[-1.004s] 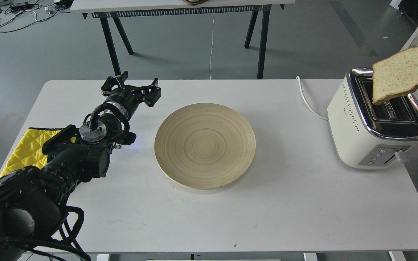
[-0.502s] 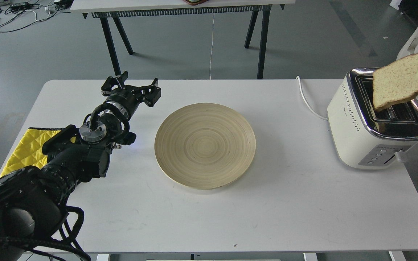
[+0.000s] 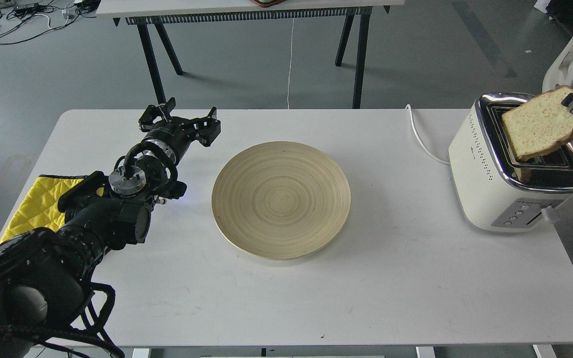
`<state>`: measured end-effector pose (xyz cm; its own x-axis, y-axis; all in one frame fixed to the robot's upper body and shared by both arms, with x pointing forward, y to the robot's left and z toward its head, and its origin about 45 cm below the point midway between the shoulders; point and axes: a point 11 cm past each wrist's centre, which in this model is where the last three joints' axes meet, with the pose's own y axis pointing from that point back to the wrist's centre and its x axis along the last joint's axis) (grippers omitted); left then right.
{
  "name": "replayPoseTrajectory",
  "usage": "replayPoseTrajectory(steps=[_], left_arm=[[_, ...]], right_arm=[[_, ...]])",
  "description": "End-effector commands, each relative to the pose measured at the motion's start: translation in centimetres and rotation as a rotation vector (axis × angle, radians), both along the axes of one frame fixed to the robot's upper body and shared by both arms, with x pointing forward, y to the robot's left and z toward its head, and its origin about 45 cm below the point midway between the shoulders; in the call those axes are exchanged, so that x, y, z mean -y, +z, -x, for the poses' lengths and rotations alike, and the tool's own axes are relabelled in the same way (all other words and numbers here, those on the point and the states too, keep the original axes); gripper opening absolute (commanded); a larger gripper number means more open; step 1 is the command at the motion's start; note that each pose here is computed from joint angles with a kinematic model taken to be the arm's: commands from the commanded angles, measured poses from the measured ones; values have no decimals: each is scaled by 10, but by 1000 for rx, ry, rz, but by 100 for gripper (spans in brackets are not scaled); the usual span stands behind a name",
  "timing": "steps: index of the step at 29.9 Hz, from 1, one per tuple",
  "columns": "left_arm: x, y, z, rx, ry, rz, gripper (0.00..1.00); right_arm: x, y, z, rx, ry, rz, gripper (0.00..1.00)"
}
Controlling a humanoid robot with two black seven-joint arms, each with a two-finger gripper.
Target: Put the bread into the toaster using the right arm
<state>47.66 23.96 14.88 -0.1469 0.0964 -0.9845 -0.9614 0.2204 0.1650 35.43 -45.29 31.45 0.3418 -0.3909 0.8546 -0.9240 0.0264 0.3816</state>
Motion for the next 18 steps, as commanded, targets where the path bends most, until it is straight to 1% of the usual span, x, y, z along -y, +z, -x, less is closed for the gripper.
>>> replayPoseTrajectory(steps=[1,4,7,8,9,11,12,13,15,18], left_arm=[[0,0,0,0,0,0,100],[0,0,0,0,0,0,100],[0,0,0,0,0,0,100],[0,0,0,0,0,0,100],[0,0,0,0,0,0,100],[0,0,0,0,0,0,100],[0,0,0,0,0,0,100],[0,0,0,0,0,0,100],[0,0,0,0,0,0,100],[0,0,0,0,0,0,100]], right_arm=[[-2,-6,0,-6,1,0,5],[-8,-11,-2,0,6,1,22],[-12,-13,-5,11,7,2,49],[-13,-12,-7,23,7,2,62],[-15,-11,-8,30,10,1,69],[-17,-11,-10,33,16,1,81],[-18,-11,-10,32,17,-2,95],[-20,-11,-11,31,16,-8,100],[-27,-6,-16,43,18,-33,100],[-49,11,-30,95,22,-129,100]])
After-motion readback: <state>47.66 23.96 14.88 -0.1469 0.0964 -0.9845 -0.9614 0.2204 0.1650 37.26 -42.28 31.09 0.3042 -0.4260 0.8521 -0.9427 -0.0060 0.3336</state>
